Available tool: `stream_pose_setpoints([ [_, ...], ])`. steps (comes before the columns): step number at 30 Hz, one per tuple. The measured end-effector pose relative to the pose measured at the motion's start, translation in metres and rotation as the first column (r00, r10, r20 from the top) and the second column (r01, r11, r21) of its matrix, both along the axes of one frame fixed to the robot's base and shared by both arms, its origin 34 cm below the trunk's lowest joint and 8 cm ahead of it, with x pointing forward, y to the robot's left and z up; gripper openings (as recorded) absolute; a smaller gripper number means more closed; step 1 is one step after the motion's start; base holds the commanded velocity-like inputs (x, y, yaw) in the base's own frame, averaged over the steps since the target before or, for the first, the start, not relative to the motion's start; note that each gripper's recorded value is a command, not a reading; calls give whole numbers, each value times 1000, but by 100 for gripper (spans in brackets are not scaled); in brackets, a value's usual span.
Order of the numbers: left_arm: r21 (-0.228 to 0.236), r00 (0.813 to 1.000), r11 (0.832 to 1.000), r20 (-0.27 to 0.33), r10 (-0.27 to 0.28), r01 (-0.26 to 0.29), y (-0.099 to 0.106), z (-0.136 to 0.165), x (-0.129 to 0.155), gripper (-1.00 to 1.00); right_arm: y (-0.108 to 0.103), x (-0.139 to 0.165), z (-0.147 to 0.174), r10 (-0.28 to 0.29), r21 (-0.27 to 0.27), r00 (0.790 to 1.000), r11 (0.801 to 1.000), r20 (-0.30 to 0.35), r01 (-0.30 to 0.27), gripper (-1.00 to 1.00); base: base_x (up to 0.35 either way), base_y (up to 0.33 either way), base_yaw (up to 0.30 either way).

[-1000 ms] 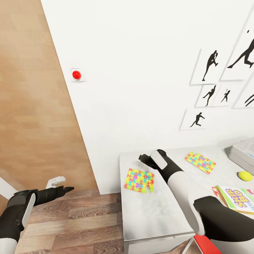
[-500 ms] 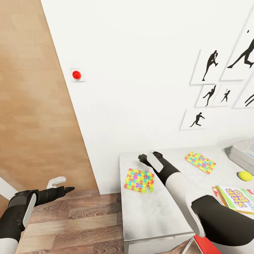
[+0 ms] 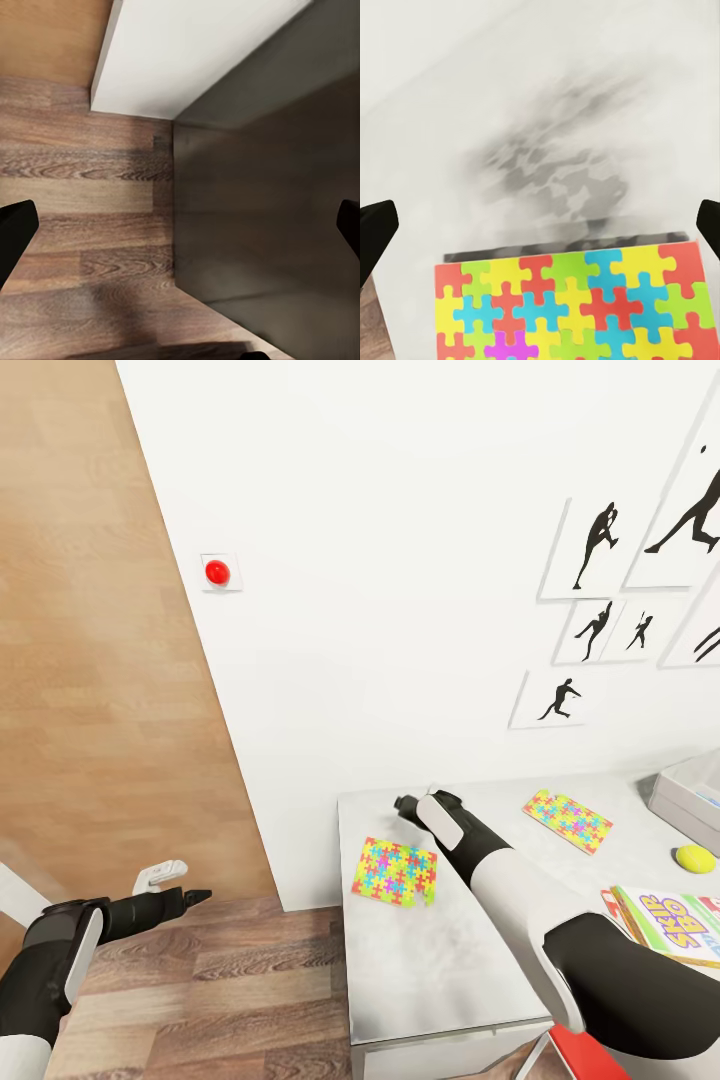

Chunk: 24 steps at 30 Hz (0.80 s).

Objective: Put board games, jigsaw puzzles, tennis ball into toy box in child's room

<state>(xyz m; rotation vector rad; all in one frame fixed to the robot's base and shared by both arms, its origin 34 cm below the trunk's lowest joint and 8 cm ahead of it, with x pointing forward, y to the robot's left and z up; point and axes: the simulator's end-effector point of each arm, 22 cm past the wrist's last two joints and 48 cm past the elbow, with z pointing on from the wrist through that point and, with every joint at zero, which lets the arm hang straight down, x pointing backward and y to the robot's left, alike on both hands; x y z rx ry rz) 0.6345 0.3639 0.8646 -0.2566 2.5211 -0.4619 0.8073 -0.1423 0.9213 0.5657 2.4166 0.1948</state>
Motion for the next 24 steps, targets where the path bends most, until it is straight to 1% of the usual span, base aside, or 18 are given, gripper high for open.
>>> stream_pose_setpoints([
  [8, -1, 1000, 1000, 0, 0, 0, -1, 0, 0, 100, -2, 3, 2, -11, -2, 1000, 1000, 15, 11, 100, 0, 0, 0],
  [24, 0, 1000, 1000, 0, 0, 0, 0, 0, 0, 100, -4, 3, 1, -16, -6, 1000, 1000, 17, 16, 100, 0, 0, 0],
])
